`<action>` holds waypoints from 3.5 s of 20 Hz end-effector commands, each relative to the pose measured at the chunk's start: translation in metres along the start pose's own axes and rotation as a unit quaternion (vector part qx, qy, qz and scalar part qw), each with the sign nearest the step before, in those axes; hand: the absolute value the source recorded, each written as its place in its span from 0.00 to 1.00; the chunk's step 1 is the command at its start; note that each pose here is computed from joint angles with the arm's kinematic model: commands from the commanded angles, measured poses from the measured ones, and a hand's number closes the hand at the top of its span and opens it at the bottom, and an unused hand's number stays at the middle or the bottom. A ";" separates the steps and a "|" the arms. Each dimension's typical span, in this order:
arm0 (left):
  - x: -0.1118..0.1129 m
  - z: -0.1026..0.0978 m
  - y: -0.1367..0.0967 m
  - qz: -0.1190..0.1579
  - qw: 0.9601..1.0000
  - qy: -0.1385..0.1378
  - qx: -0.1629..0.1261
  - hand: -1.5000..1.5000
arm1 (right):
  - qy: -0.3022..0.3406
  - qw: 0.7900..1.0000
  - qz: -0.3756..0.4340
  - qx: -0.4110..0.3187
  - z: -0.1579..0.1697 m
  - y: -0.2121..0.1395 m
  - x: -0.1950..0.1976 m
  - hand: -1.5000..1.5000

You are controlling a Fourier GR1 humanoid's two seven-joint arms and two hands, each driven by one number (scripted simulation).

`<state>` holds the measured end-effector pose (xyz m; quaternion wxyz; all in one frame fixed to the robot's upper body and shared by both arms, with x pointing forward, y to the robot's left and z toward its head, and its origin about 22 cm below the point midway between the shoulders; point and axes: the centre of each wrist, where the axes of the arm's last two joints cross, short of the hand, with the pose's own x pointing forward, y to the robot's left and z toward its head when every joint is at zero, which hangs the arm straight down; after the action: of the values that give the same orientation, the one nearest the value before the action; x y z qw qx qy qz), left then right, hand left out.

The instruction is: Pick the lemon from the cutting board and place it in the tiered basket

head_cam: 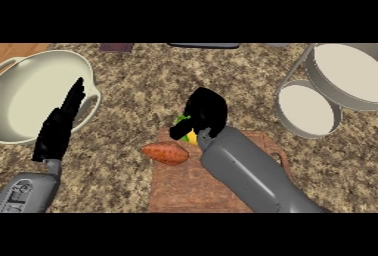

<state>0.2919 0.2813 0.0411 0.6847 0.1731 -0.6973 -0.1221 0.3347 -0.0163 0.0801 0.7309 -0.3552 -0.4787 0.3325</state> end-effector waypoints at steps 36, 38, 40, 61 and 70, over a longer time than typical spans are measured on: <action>-0.019 0.023 0.013 -0.010 0.999 0.020 0.025 0.50 | 0.092 0.910 0.170 -0.366 -0.069 -0.226 0.011 1.00; 0.005 0.006 0.019 -0.005 0.999 0.027 0.025 0.50 | 0.091 0.906 0.174 -0.374 -0.071 -0.225 -0.007 1.00; -0.017 0.014 0.008 -0.004 1.000 0.019 0.025 0.50 | 0.094 0.902 0.173 -0.384 -0.070 -0.240 -0.008 1.00; -0.014 0.010 0.011 -0.004 0.999 0.021 0.029 0.50 | 0.122 0.969 0.000 -0.213 -0.105 -0.219 -0.133 0.00; -0.015 0.011 -0.006 0.002 1.000 0.016 0.023 0.50 | 0.058 0.946 -0.088 -0.305 -0.089 -0.227 -0.145 0.00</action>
<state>0.2827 0.2940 0.0295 0.6938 0.1911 -0.6869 -0.1016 0.4114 -0.2715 0.1716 0.6588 -0.5391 -0.5112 0.1179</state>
